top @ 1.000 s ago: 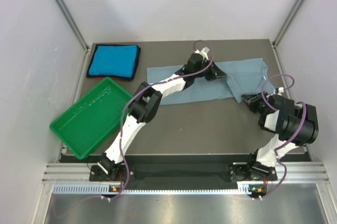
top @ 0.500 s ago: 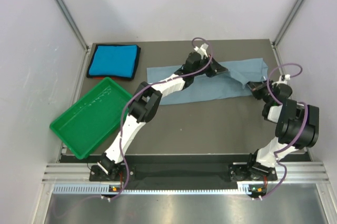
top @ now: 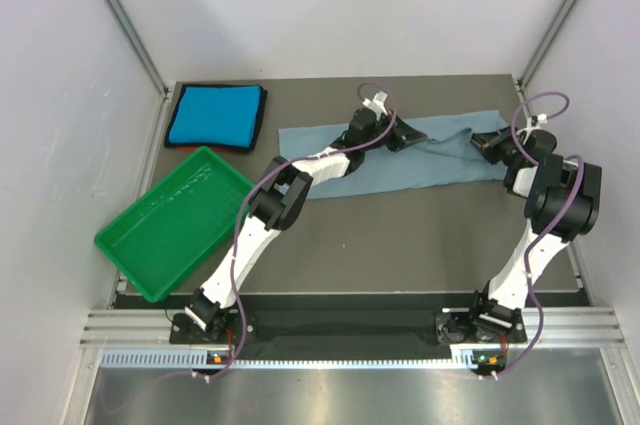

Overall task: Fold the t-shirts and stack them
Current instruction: Fold the tshirt

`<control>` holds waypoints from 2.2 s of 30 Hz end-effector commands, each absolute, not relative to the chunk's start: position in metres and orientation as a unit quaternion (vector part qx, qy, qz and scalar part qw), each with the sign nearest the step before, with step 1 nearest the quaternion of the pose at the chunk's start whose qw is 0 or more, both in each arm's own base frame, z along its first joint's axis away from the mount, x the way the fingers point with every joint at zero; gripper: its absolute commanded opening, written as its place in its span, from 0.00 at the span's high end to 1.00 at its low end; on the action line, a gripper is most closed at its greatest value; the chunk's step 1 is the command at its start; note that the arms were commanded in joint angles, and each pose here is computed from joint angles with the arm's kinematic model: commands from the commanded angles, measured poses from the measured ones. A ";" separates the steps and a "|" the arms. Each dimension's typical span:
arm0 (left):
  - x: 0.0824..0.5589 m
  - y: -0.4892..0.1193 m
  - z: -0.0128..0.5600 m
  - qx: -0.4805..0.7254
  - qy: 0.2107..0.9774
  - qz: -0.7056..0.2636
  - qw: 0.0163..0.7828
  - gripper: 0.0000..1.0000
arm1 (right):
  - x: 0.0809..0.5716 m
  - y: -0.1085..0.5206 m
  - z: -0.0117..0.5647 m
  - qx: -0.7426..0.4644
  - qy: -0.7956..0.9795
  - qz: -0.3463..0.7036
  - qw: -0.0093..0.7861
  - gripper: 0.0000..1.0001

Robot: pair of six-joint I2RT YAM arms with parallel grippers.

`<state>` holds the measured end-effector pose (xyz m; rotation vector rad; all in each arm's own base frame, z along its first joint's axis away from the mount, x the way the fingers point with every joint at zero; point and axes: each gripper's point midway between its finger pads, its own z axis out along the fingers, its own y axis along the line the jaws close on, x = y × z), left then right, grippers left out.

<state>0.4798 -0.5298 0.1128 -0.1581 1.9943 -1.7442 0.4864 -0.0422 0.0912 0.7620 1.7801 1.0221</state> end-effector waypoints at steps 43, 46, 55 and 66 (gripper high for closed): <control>0.501 -0.514 0.142 0.008 0.697 -0.637 0.329 1.00 | 0.577 0.002 0.163 0.136 0.639 0.503 0.566 1.00; 0.496 -0.514 0.140 0.005 0.700 -0.639 0.320 1.00 | 0.567 -0.009 0.162 0.149 0.641 0.495 0.568 1.00; 0.490 -0.518 0.135 0.002 0.710 -0.634 0.308 1.00 | 0.540 -0.042 0.155 0.177 0.625 0.503 0.569 1.00; 0.474 -0.521 0.139 0.013 0.715 -0.631 0.300 1.00 | 0.516 -0.066 0.146 0.217 0.625 0.494 0.564 1.00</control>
